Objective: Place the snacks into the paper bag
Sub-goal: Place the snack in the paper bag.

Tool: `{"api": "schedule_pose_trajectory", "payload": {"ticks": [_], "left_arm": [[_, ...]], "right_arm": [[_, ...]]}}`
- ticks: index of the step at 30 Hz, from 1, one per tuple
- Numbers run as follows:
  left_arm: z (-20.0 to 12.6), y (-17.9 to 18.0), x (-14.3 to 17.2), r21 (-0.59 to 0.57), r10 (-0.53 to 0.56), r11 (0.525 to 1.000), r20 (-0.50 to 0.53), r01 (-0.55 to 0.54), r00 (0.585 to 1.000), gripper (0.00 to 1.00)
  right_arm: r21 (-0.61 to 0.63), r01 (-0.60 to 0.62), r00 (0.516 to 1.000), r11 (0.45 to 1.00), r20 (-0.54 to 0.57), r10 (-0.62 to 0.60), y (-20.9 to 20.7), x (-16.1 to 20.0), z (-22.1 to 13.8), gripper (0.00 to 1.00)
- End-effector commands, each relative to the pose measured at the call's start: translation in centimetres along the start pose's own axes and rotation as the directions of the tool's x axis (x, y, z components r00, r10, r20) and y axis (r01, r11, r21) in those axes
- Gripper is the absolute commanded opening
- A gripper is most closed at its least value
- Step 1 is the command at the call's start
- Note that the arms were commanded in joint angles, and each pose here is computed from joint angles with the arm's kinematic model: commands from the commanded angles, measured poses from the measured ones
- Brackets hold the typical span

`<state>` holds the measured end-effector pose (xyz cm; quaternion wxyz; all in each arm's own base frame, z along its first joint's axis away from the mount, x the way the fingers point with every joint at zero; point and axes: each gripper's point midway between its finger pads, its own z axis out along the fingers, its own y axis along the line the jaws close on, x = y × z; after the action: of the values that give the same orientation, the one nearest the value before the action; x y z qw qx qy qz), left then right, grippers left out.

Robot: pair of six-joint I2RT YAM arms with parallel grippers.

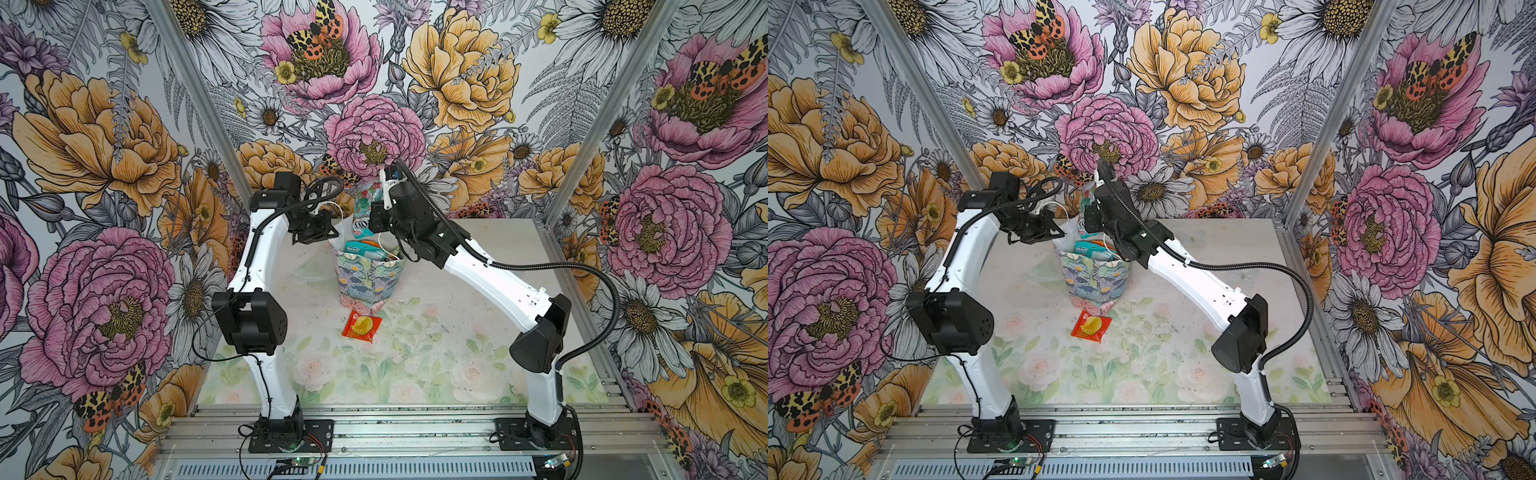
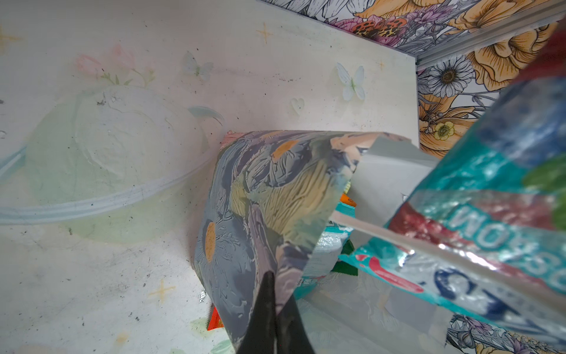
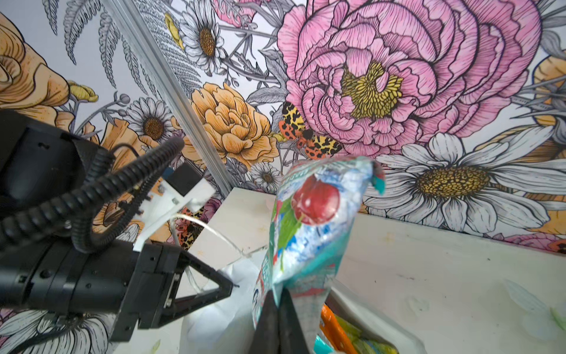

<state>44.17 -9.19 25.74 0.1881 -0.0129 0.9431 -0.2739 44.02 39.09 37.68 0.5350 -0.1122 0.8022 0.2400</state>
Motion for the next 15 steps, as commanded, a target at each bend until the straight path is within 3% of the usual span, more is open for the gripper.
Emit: {"api": "schedule_pose_trajectory", "payload": {"ticks": [1, 15], "left_arm": [[-1.9, -1.4, -0.4, 0.043, 0.041, 0.998, 0.053, -0.043, 0.998, 0.0], [-2.2, -1.7, -0.4, 0.043, 0.047, 0.998, 0.059, -0.049, 0.997, 0.0]], "right_arm": [[-0.015, -0.033, 0.994, 0.999, 0.104, 0.034, 0.1, -3.7, -3.1, 0.0], [-0.107, -0.139, 0.99, 0.984, 0.004, 0.141, 3.3, 1.0, -1.6, 0.0]]}}
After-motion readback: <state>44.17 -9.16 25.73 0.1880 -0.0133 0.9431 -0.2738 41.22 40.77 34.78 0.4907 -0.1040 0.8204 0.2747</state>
